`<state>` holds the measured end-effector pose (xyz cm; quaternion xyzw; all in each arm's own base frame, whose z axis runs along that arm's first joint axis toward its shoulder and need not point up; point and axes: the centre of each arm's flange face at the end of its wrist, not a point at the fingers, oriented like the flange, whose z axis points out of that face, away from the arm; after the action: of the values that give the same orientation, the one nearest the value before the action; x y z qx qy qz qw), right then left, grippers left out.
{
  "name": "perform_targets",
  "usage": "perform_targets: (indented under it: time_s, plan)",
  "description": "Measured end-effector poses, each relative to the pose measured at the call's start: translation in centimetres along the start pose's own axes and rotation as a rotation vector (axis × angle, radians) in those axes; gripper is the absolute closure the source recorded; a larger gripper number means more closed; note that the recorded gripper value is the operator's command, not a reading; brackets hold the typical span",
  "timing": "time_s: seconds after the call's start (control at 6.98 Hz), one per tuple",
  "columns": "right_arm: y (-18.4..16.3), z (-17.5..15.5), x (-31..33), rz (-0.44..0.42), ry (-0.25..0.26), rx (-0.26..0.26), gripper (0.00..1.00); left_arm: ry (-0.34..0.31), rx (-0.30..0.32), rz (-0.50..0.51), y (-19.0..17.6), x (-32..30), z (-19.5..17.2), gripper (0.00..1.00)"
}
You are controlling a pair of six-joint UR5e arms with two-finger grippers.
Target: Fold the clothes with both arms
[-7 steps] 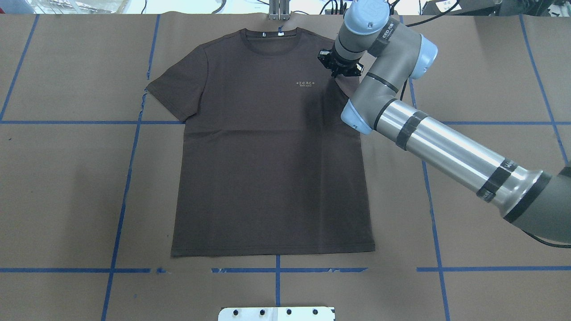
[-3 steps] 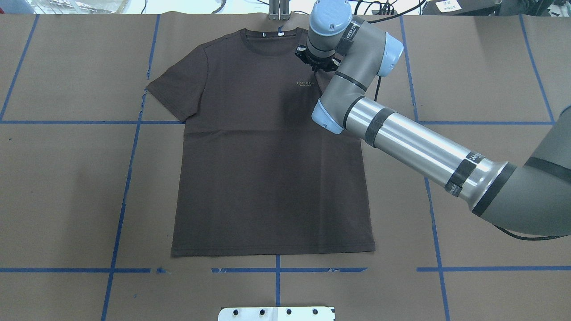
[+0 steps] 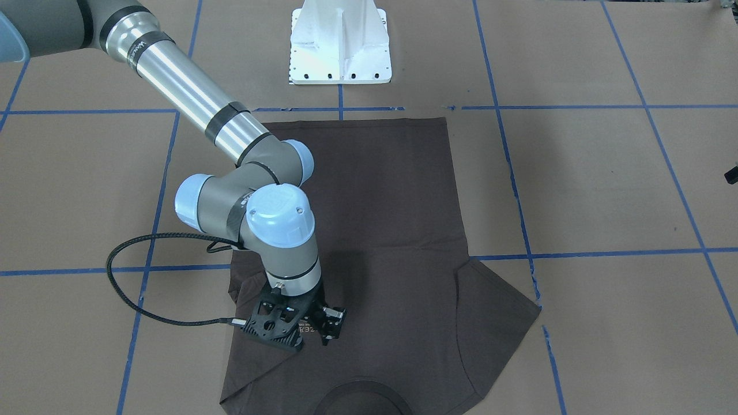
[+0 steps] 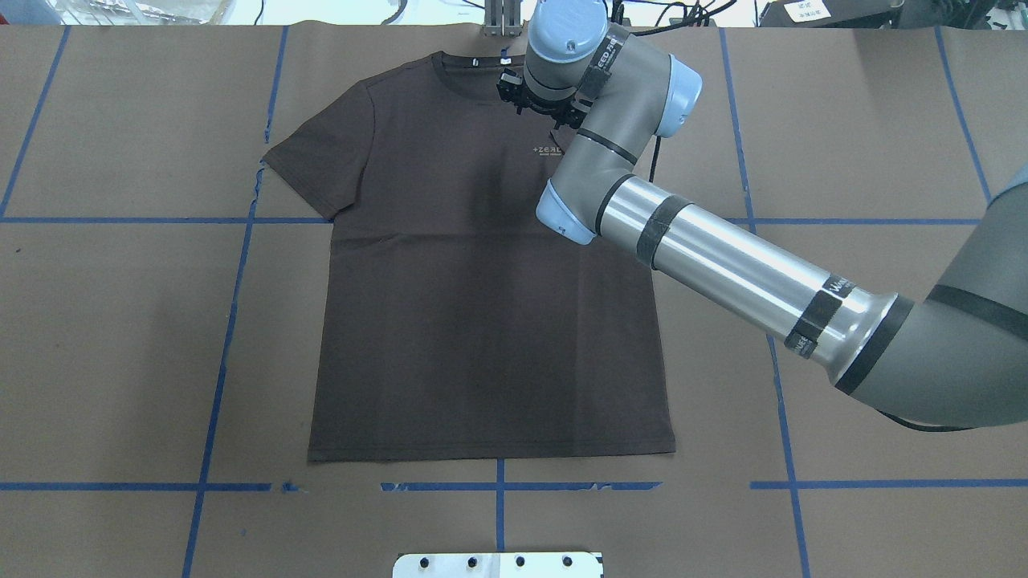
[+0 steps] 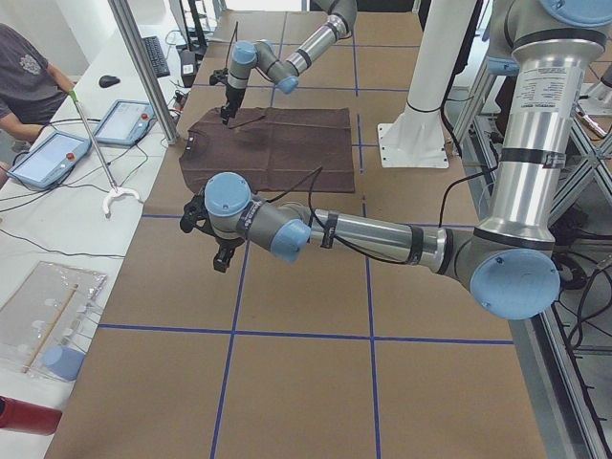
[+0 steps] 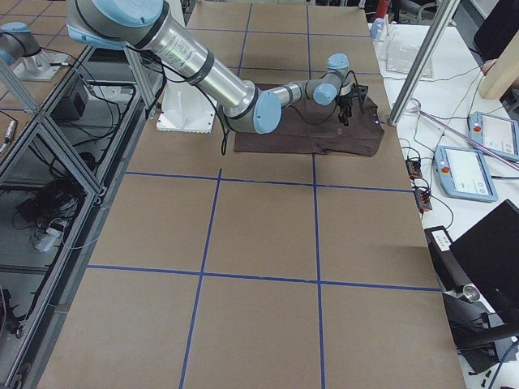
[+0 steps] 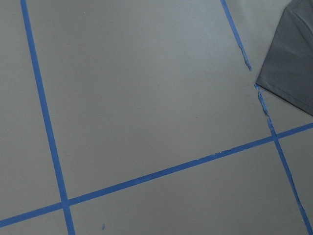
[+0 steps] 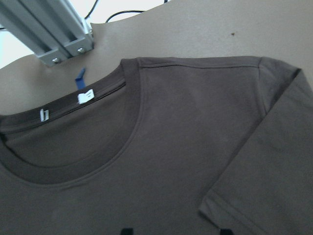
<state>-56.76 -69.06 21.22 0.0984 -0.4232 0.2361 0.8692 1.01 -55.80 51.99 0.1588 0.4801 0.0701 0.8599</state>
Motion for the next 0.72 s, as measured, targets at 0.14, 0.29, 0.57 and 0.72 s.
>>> perform_targets:
  time_s: [0.14,0.29,0.57,0.72]
  plan:
    - [1.0,-1.4,0.6,0.023,-0.044,-0.010,0.00,0.032,0.017,-0.011,-1.1,2.8,1.7,0.00]
    - [0.9,-2.9,3.2,0.039,-0.082,-0.033,0.00,0.073,0.024,-0.031,-2.7,6.5,3.9,0.00]
    - [-2.0,-6.4,11.4,0.067,-0.131,-0.115,0.00,0.115,0.005,-0.138,-7.1,16.1,9.6,0.00]
    - [-3.2,-8.6,16.0,0.077,-0.151,-0.130,0.00,0.107,-0.003,-0.237,-9.2,19.9,12.8,0.00]
